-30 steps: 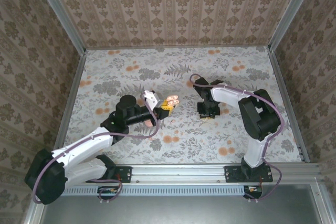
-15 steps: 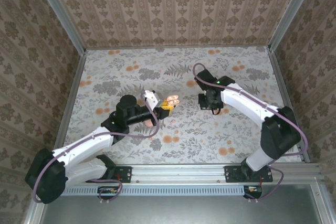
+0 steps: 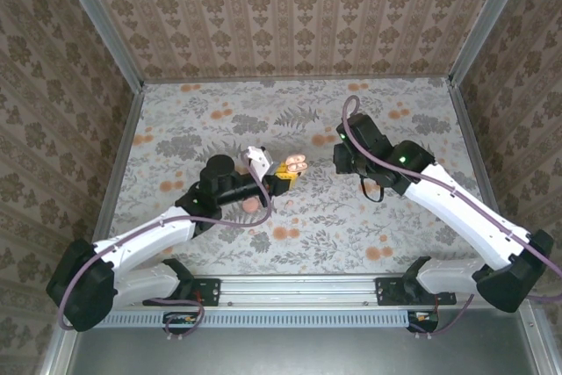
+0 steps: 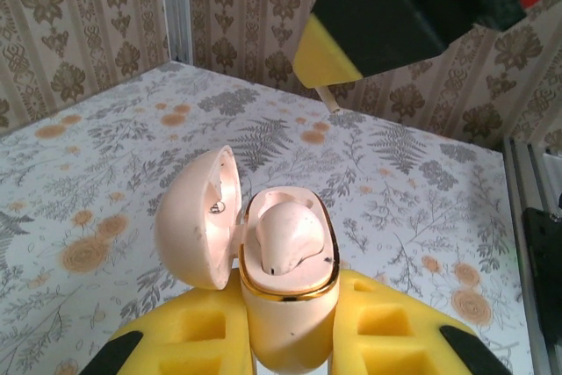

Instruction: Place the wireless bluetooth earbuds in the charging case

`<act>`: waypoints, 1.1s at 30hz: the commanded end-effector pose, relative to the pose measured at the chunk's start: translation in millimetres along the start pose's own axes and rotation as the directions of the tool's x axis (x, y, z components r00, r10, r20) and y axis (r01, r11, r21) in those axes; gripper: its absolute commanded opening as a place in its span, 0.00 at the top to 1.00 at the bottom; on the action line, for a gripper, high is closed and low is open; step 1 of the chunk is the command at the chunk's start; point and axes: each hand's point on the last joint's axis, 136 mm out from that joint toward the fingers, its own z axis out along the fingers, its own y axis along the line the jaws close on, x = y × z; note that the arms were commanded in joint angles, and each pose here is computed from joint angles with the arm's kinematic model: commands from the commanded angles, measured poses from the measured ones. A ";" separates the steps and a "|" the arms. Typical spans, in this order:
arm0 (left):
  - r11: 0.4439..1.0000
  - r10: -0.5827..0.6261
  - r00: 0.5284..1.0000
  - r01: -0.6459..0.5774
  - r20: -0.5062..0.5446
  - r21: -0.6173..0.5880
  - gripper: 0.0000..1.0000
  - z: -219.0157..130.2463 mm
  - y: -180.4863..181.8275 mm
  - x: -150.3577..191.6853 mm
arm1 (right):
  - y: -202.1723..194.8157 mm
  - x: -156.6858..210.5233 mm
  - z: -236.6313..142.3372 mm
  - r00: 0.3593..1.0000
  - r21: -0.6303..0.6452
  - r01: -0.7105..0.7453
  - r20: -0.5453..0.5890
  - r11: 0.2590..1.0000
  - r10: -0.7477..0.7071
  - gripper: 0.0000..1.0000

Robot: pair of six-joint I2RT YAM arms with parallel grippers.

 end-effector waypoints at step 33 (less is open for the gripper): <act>0.997 -0.042 0.992 0.034 0.116 0.068 1.00 19.9 -18.5 -55.2 | 70.4 -24.7 -34.0 0.950 -0.170 0.236 0.247 0.957 -0.190 0.86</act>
